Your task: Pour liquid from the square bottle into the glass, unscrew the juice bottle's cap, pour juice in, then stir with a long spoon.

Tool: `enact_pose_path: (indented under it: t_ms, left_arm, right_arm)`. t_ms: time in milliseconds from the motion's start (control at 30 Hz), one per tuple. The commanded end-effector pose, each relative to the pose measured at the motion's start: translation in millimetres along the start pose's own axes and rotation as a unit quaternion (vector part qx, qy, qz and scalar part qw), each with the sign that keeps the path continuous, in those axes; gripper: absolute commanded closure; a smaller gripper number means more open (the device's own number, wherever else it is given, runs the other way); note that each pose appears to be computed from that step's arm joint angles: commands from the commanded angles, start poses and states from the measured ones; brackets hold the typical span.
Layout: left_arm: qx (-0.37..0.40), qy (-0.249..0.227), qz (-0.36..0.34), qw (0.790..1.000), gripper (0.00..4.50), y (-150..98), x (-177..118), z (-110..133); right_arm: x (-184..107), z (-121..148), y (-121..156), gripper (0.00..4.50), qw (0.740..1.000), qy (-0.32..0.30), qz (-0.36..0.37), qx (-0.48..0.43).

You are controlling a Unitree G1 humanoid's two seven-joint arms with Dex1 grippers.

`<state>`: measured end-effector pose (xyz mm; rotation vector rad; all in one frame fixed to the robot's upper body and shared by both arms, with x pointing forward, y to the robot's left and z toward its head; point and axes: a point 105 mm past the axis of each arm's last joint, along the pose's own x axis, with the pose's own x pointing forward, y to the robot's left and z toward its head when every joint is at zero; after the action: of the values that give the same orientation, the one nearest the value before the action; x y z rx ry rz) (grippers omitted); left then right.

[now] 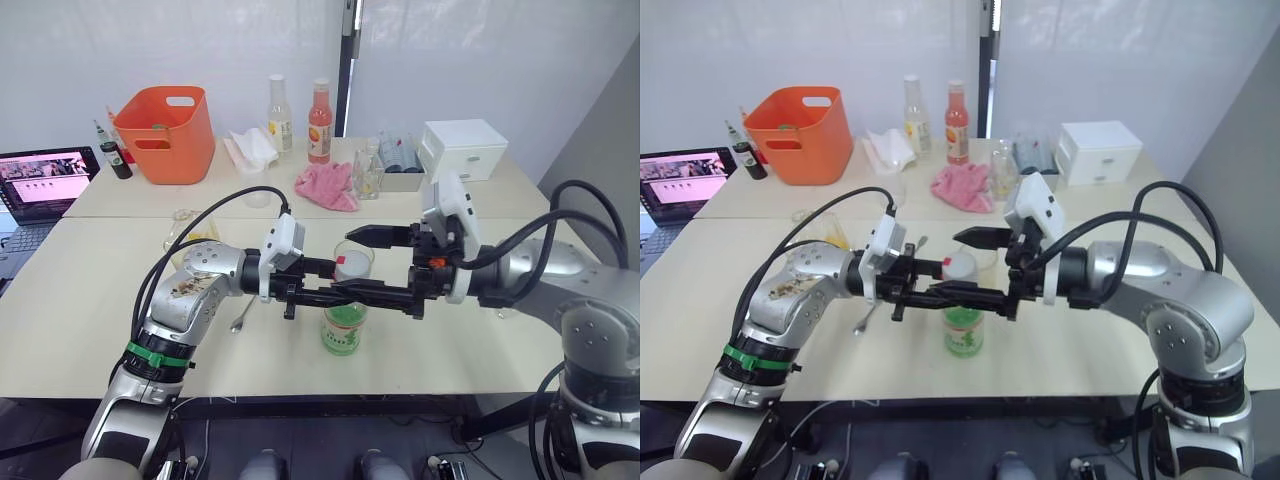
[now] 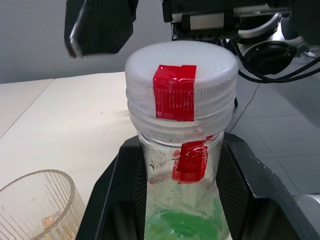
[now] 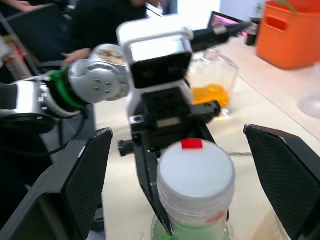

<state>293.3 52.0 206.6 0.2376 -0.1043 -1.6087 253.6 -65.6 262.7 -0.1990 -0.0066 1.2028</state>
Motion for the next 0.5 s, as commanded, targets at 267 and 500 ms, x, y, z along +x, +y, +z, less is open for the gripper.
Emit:
enact_pose_path:
  t_ms: [267, 500]
  left_arm:
    - [-0.012, 0.010, -0.020, 1.000, 3.03, -3.1, 4.1, -5.6]
    - [-0.011, 0.009, -0.020, 1.000, 3.03, -3.4, 4.4, -5.5]
  right_arm:
    - [0.5, 0.6, 7.0, 0.04, 0.999, -0.007, -0.039, 0.012]
    - [1.1, 0.3, 7.0, 0.04, 0.999, -0.010, -0.042, 0.019]
